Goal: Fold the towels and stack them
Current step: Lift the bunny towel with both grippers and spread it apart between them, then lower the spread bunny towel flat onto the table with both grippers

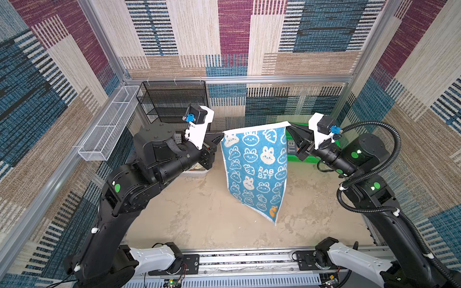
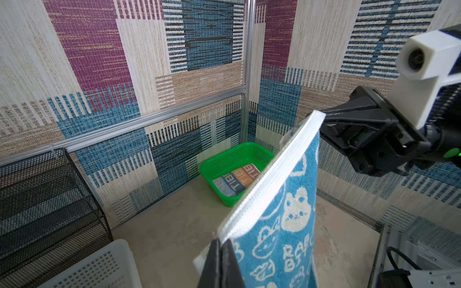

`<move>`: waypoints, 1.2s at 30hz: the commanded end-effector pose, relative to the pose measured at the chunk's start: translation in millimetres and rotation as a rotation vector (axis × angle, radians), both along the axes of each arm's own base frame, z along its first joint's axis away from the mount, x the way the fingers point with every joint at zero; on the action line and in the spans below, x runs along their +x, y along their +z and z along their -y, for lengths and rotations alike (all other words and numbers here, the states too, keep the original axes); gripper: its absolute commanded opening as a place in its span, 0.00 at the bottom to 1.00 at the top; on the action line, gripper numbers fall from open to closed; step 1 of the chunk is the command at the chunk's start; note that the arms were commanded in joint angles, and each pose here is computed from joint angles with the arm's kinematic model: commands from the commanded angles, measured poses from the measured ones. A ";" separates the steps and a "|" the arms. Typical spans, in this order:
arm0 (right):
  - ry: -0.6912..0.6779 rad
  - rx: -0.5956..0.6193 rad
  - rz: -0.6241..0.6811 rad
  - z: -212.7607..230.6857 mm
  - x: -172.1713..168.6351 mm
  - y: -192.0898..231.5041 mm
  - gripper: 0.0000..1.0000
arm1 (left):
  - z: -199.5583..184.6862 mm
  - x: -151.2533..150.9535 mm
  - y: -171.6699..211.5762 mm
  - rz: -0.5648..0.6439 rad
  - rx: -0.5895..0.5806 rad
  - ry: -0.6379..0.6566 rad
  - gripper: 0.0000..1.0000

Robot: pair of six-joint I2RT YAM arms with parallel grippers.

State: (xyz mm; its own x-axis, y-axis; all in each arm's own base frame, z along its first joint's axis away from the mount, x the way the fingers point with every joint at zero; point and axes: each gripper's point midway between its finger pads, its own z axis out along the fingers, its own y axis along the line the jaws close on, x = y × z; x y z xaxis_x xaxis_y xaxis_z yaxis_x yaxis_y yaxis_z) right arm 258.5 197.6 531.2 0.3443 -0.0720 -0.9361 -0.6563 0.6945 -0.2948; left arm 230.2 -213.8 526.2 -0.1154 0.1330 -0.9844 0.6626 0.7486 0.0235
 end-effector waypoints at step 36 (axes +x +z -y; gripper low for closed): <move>-0.612 -0.159 -0.393 19.6 246.8 -248.4 0.00 | -38.8 228.0 -208.5 -0.232 0.429 0.754 0.00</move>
State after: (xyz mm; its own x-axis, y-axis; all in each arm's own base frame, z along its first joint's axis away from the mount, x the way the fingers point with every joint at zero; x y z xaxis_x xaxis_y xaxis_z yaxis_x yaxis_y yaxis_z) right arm 488.6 200.2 264.6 -0.1831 -0.3181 -0.9302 -0.3794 0.8958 -0.2317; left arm 455.0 -209.5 296.6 -0.5217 0.3204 -0.7907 0.1829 0.9472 0.2633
